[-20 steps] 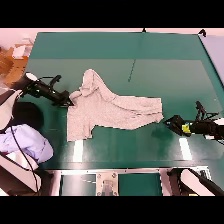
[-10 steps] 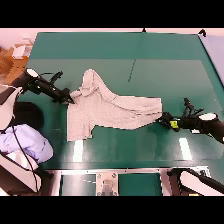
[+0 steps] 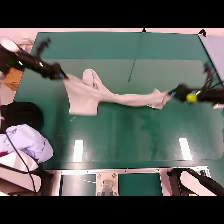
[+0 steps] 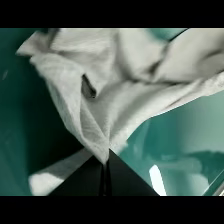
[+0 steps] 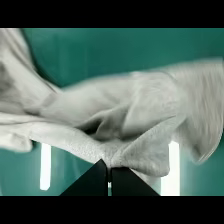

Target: Fold the shirts.

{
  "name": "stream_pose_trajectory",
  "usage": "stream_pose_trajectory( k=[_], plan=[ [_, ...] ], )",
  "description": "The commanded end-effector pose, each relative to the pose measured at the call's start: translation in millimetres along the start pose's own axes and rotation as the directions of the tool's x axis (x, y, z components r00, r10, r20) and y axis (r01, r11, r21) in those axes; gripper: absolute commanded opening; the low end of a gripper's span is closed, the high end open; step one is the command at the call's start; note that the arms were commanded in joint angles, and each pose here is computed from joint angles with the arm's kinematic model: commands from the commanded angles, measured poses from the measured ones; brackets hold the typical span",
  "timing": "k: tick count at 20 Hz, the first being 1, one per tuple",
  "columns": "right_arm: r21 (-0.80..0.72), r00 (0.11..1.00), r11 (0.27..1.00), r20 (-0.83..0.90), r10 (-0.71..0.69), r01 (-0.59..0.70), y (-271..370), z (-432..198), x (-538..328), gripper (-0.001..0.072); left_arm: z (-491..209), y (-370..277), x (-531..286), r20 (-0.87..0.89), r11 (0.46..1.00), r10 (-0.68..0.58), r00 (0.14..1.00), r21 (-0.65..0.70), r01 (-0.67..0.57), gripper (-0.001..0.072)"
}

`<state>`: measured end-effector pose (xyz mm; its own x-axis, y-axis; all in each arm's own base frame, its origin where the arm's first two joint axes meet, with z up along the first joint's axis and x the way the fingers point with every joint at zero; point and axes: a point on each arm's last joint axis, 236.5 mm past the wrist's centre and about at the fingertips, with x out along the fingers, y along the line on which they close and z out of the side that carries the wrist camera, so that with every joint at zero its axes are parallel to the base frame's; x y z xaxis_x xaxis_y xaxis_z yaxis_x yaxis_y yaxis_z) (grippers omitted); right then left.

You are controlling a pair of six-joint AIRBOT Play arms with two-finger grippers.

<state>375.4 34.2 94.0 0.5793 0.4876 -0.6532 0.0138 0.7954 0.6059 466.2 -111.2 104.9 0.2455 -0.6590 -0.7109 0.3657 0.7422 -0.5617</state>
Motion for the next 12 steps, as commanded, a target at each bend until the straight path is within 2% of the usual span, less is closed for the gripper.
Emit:
stream_pose_trajectory(
  k=[1, 3, 5, 9, 11, 12],
  plan=[
    [-0.226, 0.976, 0.974, 0.203, 0.077, -0.03, 96.6, 60.7, -97.4, 0.0011, 57.5, -106.7, -106.4, 0.308, 0.977, -0.042, 0.95, 0.213, -0.026, 0.0019],
    [-0.336, 0.925, 0.942, 0.362, 0.117, 0.012, 145.2, 86.5, -161.8, 0.001, 71.5, -181.9, -187.9, 0.521, 0.931, -0.072, 0.85, 0.341, -0.131, 0.002],
    [-0.406, 0.856, 0.911, 0.495, 0.148, 0.078, 183.9, 93.8, -223.5, 0.0011, 57.7, -258.2, -269.7, 0.703, 0.871, -0.128, 0.699, 0.417, -0.26, 0.002],
    [-0.439, 0.686, 0.861, 0.71, 0.158, 0.256, 229.1, 80.3, -318.0, 0.001, -13.0, -354.1, -375.1, 0.873, 0.77, -0.198, 0.446, 0.42, -0.48, 0.0019],
    [-0.418, 0.621, 0.849, 0.771, 0.144, 0.323, 235.7, 72.6, -341.1, 0.0011, -35.7, -364.7, -394.8, 0.903, 0.747, -0.175, 0.392, 0.381, -0.545, 0.002],
    [-0.414, 0.613, 0.847, 0.778, 0.138, 0.335, 235.6, 71.0, -343.7, 0.0011, -39.3, -360.3, -395.6, 0.908, 0.753, -0.146, 0.393, 0.36, -0.552, 0.002]
  ],
)
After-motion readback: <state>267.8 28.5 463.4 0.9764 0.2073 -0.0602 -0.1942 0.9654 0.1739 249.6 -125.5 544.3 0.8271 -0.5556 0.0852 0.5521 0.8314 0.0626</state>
